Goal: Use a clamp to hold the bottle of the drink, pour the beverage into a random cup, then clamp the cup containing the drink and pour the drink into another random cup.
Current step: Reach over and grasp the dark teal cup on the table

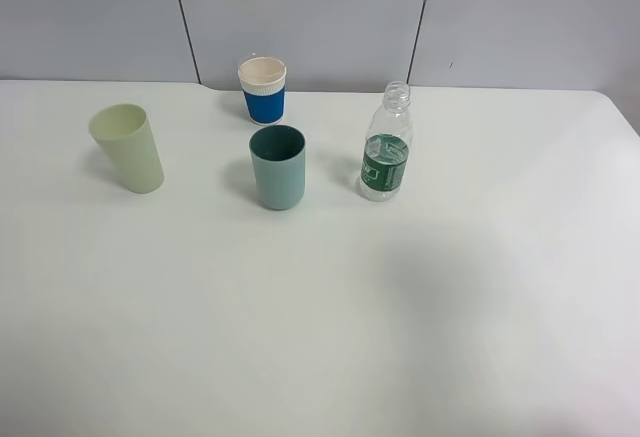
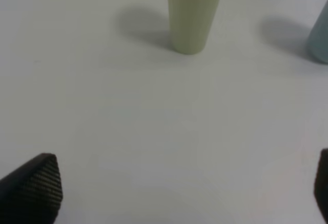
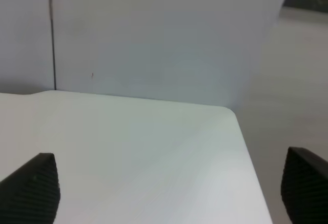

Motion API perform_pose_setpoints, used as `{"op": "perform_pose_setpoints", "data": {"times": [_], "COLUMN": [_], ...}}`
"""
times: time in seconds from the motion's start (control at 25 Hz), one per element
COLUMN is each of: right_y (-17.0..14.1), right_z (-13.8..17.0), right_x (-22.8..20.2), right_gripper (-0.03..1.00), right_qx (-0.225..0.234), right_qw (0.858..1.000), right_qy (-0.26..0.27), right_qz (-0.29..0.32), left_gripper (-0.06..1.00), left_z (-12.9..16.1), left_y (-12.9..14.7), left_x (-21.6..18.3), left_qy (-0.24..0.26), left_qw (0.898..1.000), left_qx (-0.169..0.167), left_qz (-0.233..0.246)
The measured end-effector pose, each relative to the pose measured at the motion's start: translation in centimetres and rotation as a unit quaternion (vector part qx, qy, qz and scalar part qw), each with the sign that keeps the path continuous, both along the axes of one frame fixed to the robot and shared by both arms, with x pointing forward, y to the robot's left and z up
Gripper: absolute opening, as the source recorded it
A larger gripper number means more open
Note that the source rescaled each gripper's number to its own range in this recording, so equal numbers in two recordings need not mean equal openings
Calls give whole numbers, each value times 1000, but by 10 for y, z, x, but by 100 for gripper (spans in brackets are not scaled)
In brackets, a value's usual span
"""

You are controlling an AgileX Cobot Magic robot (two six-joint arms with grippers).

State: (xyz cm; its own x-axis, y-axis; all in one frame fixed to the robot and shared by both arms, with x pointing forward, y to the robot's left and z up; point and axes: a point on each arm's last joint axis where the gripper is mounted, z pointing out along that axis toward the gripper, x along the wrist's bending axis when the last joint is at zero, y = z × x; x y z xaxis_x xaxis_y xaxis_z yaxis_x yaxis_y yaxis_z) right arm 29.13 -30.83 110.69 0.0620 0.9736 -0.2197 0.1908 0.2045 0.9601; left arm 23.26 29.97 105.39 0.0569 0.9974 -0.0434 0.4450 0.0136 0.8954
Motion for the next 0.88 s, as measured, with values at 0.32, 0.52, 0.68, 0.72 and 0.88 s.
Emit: {"op": "perform_pose_setpoints", "data": {"times": [0.32,0.52,0.68,0.72,0.88], "right_y": [-4,0,3,3,4], "right_z": [5,-7,-15,-16,-20], "right_x": [-41,-65,-74,-75,-76], "right_gripper": [82,82,82,82,82], "right_qx": [4,9,26,28,33], "right_qw": [1000,999,998,997,996], "right_qy": [16,35,56,65,86], "right_qz": [-18,0,16,17,21], "left_gripper": [100,100,100,100,100], "left_z": [0,0,0,0,0], "left_y": [0,0,0,0,0], "left_x": [0,0,0,0,0], "left_qy": [0,0,0,0,0], "left_qw": [1000,1000,1000,1000,1000], "left_qx": [0,0,0,0,0], "left_qz": [0,0,0,0,0]}}
